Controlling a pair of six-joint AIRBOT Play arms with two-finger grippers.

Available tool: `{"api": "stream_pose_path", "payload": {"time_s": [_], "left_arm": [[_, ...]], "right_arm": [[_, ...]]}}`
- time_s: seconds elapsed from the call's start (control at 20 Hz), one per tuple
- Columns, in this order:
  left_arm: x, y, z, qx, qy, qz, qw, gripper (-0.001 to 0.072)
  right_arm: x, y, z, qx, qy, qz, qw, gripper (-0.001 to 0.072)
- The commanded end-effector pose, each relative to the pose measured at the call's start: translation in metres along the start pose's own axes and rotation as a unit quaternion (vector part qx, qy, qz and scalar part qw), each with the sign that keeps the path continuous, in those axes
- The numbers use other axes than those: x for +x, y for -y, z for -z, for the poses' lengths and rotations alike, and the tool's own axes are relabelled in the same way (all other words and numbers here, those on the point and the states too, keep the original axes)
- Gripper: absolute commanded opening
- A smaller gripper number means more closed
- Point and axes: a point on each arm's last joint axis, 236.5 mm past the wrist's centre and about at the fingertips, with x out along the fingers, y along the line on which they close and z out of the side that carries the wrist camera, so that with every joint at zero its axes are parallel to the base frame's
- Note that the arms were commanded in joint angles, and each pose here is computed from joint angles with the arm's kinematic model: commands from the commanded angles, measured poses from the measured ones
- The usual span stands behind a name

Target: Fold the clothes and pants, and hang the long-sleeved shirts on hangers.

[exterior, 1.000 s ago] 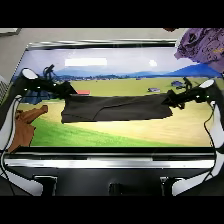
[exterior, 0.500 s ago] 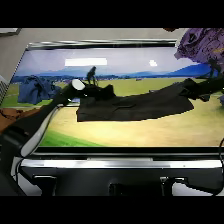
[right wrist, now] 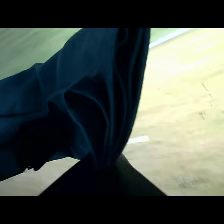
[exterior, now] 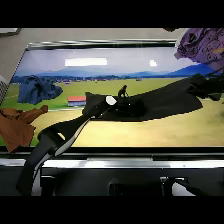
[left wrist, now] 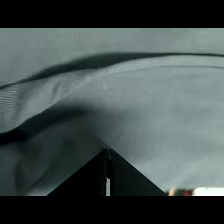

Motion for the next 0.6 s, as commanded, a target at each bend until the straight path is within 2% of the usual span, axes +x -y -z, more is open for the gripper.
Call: {"api": "stream_pose_path", "payload": {"time_s": [0.0, 0.15, 0.3, 0.55], "left_arm": [[0.030, 0.012, 0.023, -0.027, -0.029, 0.023, 0.999, 0.0016], [0.034, 0.019, 0.024, -0.031, -0.021, 0.032, 0.999, 0.0016], [0.022, 0.018, 0.019, -0.013, -0.036, 0.034, 0.999, 0.0015], [-0.059, 0.027, -0.038, 0.041, -0.015, -0.001, 0.999, 0.0014]], "right_arm": [[-0.020, -0.012, 0.006, 0.005, 0.010, -0.011, 1.000, 0.0032], [-0.026, -0.029, 0.013, 0.008, 0.003, -0.044, 0.999, 0.0032], [-0.026, -0.030, 0.011, 0.015, 0.007, -0.045, 0.999, 0.0032], [-0.018, -0.094, 0.006, 0.003, 0.019, -0.134, 0.991, 0.0032]]}}
